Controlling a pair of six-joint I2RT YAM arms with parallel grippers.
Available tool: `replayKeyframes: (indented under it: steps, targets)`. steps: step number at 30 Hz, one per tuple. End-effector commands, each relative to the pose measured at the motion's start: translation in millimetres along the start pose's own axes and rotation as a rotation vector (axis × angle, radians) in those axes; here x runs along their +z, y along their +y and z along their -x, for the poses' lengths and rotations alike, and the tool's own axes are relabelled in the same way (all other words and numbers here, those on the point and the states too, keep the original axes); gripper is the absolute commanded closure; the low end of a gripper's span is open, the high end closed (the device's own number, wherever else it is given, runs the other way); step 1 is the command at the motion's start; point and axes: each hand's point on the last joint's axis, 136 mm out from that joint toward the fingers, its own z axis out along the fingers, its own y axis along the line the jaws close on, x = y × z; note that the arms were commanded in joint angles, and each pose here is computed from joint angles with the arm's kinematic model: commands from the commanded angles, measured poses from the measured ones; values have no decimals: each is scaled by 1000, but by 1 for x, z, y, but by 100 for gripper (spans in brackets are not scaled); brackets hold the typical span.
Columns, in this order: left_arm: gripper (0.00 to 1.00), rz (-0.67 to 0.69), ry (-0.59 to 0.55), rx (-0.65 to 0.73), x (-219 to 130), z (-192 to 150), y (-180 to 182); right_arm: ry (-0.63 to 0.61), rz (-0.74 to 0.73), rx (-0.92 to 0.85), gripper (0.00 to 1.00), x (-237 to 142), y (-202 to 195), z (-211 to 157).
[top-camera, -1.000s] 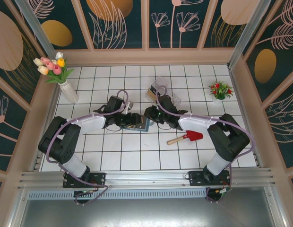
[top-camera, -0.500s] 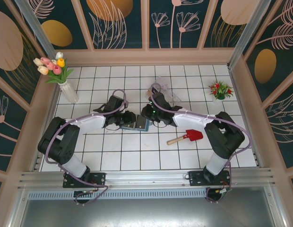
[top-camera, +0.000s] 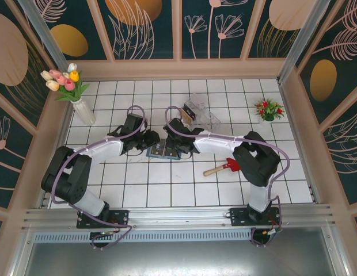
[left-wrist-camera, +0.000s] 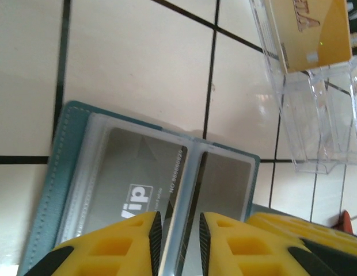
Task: Take the credit cards out of the card holder
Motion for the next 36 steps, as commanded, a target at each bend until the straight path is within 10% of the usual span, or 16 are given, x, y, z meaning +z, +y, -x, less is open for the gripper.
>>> replayKeyframes:
  steps: [1, 36]
  targets:
    - [71, -92, 58, 1, 7, -8, -14, 16, -35, 60, 82, 5, -14, 0]
    - [78, -60, 250, 81, 51, -45, -1, 117, 25, 131, 80, 28, -46, -11]
